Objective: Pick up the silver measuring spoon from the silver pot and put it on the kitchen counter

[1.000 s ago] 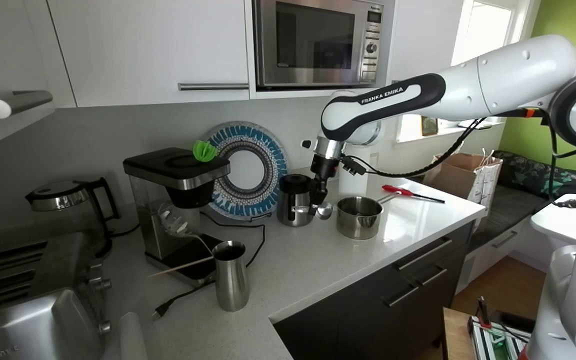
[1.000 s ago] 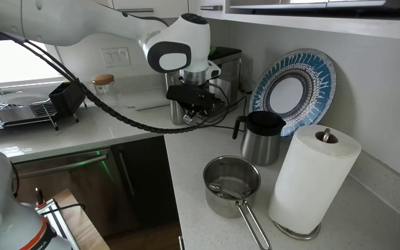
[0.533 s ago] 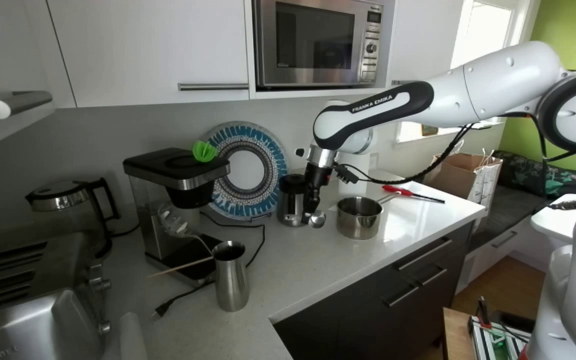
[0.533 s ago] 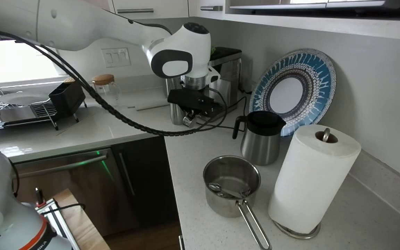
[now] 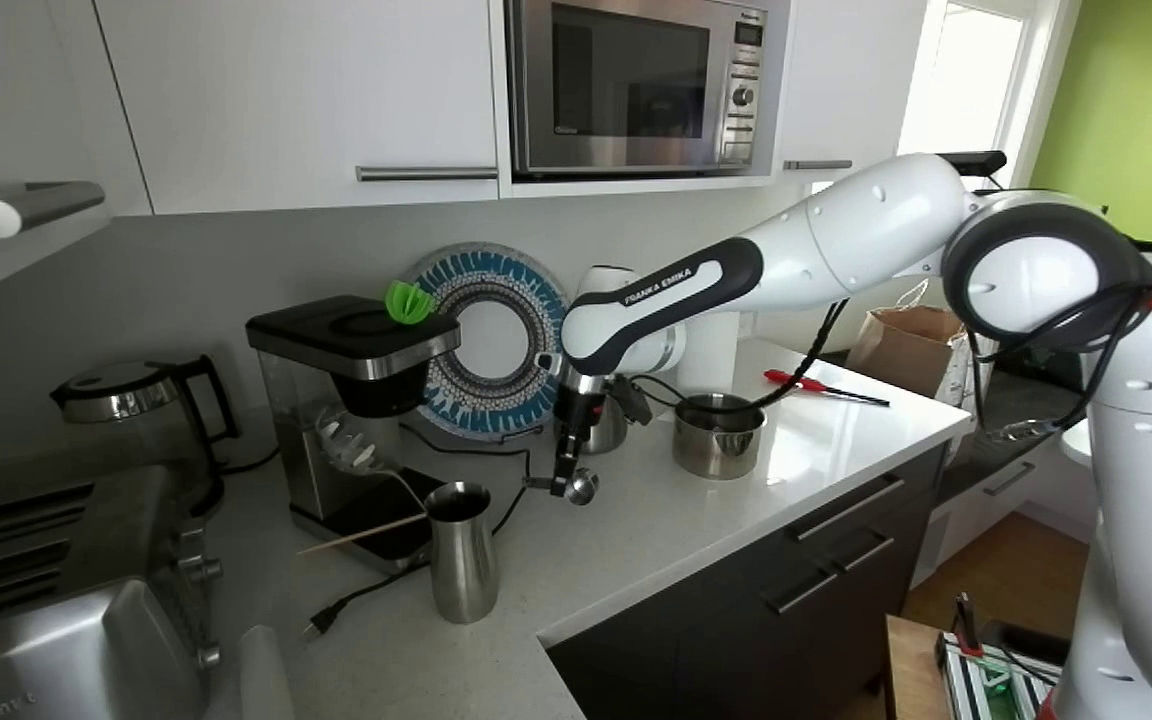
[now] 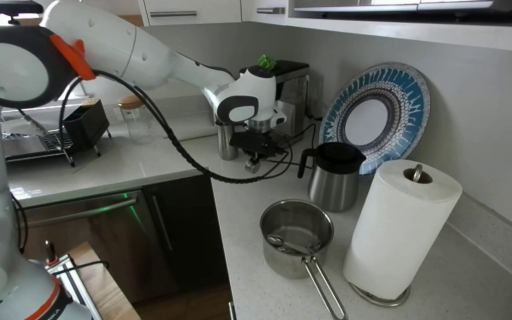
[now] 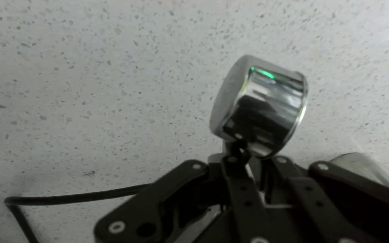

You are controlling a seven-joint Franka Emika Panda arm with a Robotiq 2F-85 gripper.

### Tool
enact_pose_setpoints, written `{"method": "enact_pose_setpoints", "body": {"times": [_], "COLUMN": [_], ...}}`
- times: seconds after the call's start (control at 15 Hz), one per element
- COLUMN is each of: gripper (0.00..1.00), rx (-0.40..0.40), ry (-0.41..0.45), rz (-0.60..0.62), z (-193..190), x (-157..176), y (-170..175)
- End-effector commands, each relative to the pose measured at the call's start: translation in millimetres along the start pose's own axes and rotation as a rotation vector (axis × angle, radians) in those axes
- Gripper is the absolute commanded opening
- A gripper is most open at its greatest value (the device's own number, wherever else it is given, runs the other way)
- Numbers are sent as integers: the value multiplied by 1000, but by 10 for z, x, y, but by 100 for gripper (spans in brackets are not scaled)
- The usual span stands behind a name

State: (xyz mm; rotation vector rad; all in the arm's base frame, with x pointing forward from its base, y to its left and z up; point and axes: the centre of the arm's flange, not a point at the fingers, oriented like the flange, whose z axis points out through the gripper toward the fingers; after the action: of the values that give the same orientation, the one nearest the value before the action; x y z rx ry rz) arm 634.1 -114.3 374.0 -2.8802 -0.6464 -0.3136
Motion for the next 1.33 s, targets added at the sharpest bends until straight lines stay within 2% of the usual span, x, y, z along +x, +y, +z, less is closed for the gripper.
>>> {"method": "enact_pose_setpoints", "body": {"times": [0.0, 0.2, 0.47, 0.6, 0.67, 0.73, 0.93, 1.13, 1.27], "gripper": [3, 3, 3, 3, 39, 40, 62, 84, 99], "rx": [-11, 25, 175, 219, 222, 201, 144, 83, 11], "ry": [-33, -45, 56, 52, 24, -12, -63, -62, -67], "rz": [39, 5, -22, -5, 12, 29, 76, 91, 79], "z": [177, 290, 337, 345, 351, 341, 207, -5, -207], "x": [328, 402, 437, 420, 402, 383, 318, 278, 236], "y": [342, 460, 566, 617, 628, 629, 613, 540, 396]}}
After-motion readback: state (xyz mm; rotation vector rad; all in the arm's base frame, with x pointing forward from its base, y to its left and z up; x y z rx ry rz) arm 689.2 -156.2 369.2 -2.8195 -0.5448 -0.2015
